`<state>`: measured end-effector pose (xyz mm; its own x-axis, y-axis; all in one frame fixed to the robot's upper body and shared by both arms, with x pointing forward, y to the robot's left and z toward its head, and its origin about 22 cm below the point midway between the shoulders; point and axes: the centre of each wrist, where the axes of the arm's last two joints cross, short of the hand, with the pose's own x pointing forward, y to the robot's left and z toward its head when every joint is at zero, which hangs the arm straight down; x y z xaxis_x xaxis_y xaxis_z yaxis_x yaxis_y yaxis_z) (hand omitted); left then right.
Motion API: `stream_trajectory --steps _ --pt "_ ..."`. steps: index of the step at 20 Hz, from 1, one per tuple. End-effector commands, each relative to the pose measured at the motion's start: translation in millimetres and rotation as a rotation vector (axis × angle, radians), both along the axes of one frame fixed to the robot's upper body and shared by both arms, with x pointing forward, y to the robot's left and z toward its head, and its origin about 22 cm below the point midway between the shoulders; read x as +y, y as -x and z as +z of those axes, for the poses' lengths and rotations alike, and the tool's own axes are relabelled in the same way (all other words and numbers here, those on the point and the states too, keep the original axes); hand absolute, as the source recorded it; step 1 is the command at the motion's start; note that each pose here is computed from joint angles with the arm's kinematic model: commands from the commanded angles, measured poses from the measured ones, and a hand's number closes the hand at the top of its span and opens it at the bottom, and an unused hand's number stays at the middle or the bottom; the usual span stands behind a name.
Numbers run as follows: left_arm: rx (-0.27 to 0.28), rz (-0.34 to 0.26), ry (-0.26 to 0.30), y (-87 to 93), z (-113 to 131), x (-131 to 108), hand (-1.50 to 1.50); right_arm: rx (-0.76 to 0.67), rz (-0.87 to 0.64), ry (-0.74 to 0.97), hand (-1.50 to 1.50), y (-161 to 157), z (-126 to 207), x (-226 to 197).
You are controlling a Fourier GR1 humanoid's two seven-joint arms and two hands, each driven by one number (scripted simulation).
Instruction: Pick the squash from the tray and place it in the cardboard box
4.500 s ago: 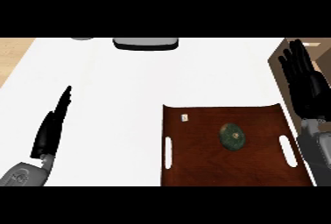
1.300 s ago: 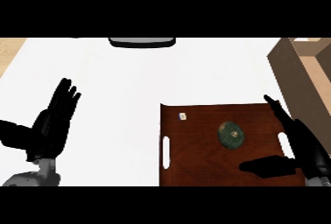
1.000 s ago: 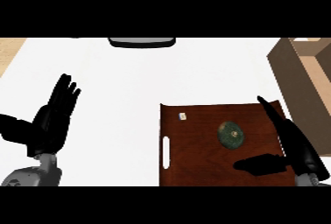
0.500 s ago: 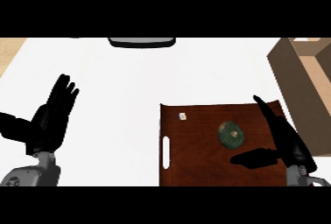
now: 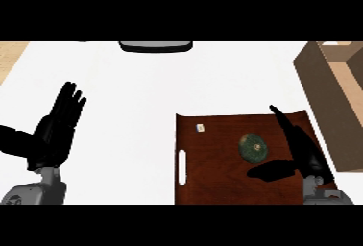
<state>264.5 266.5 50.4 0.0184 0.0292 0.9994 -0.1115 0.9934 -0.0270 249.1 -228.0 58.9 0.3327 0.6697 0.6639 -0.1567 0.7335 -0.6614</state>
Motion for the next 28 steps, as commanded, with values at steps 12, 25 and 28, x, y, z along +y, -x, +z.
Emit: stream_trajectory --steps 12,25,28 --pt "0.003 -0.004 0.008 11.4 0.2 -9.4 0.00 0.018 0.012 0.007 -1.50 -6.8 -28.5 16.8" --pt "-0.014 0.006 -0.002 -0.3 6.6 14.4 0.00 -0.056 0.098 0.113 1.50 8.1 -37.2 24.6" --pt "0.011 -0.010 0.002 3.3 18.6 -5.3 0.00 -0.087 0.091 0.165 1.50 5.3 -29.7 17.4"
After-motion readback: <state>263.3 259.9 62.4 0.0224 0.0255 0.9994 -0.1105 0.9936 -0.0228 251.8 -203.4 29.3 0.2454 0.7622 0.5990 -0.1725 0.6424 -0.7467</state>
